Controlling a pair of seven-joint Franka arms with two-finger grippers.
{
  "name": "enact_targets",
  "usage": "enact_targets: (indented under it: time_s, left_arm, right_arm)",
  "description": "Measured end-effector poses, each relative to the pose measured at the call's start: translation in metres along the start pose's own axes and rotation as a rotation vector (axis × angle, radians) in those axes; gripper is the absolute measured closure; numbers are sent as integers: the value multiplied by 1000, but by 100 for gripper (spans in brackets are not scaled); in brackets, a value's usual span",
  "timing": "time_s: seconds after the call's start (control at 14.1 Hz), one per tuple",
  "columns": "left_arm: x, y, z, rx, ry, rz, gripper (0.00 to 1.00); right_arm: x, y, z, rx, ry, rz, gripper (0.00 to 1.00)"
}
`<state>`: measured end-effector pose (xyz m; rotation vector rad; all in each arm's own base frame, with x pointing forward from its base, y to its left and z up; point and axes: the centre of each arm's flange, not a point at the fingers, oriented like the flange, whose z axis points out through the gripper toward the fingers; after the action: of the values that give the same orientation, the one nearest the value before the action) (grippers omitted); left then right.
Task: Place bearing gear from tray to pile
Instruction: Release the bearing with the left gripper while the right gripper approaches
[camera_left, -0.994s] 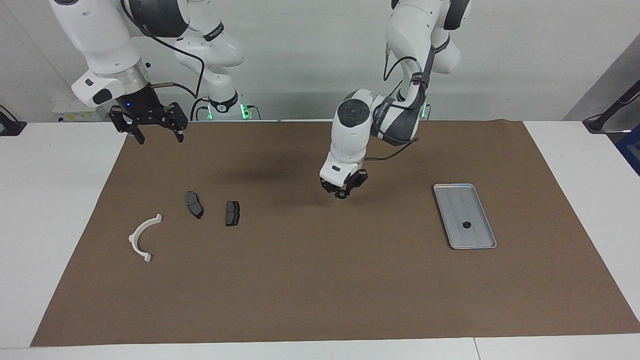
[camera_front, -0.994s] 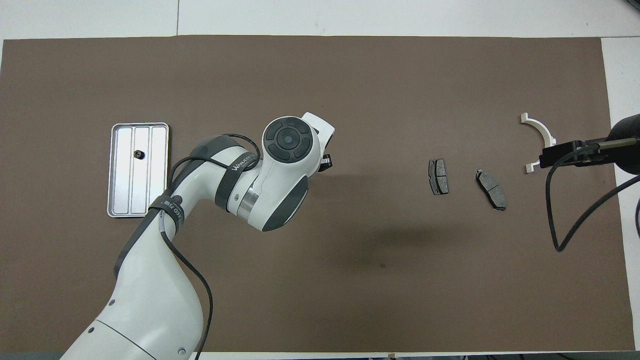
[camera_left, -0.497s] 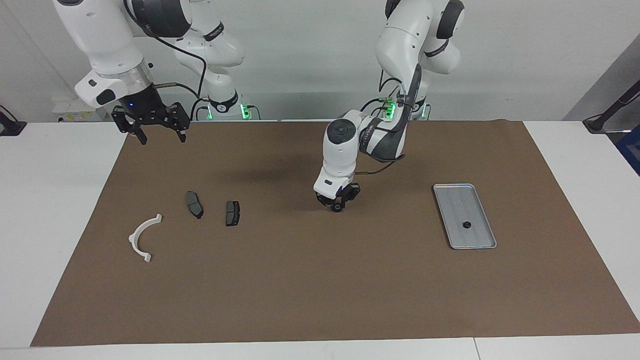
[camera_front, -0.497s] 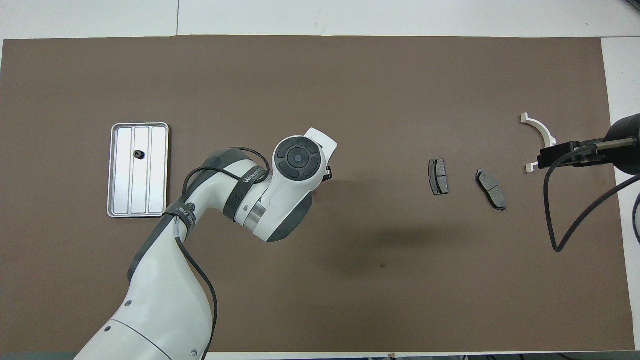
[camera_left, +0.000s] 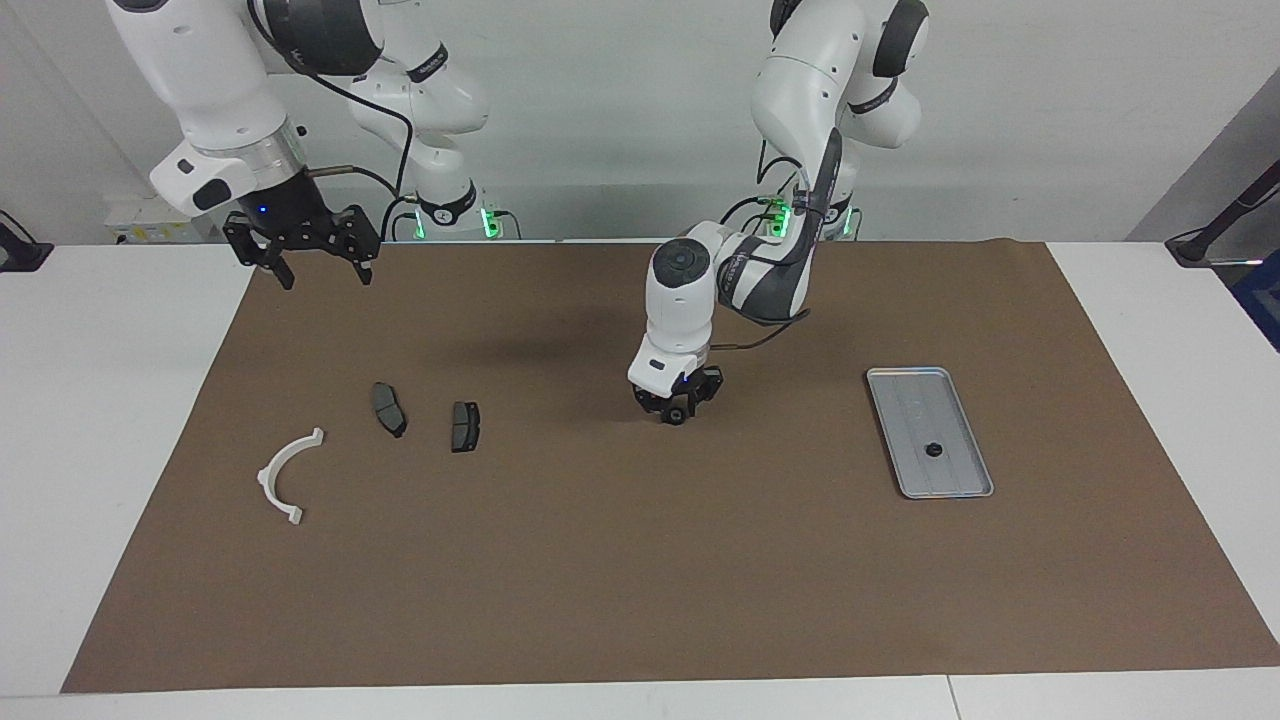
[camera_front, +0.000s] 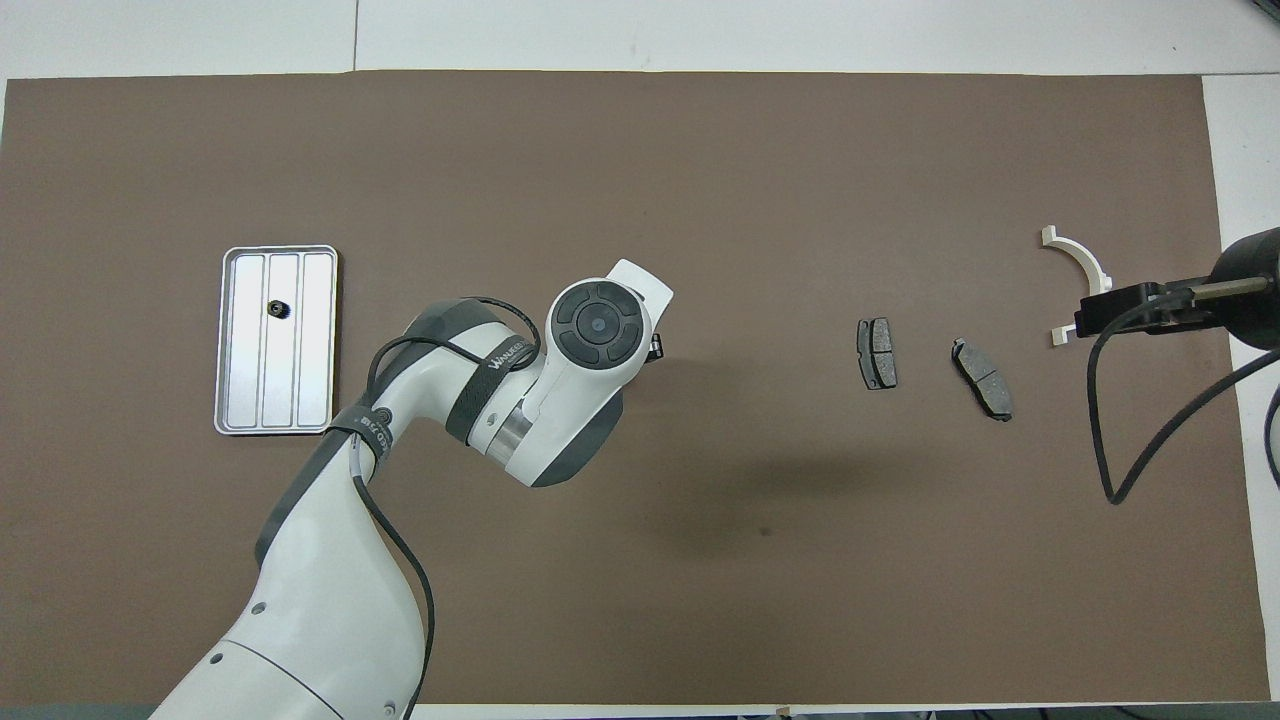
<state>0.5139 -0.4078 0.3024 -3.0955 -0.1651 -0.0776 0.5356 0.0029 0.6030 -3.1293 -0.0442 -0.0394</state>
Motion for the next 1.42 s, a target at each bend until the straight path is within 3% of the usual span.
enact_targets:
  time_s: [0.21,0.43,0.71,1.06,1.21,1.42]
  left_arm:
    - [9,-7,-11,14,6,-13,0]
    - [57,-56,-57,4,52,-45,0]
    - [142,-231,-118,18,79,35,0]
    - [177,-403,-98,18,41,143,0]
    - [172,-422,-73,16,31,158,0]
    - [163,-408,-27,-1,16,173,0]
  right_arm:
    - [1,0,1,0,9,0,0]
    - [1,-1,2,0,8,-1,0]
    - [-3,-12,10,0,-10,-16,0]
    - [-10,-83,33,-2,-27,82,0]
    - [-13,-111,45,-1,-20,129,0]
    - [-17,-156,65,3,-8,211,0]
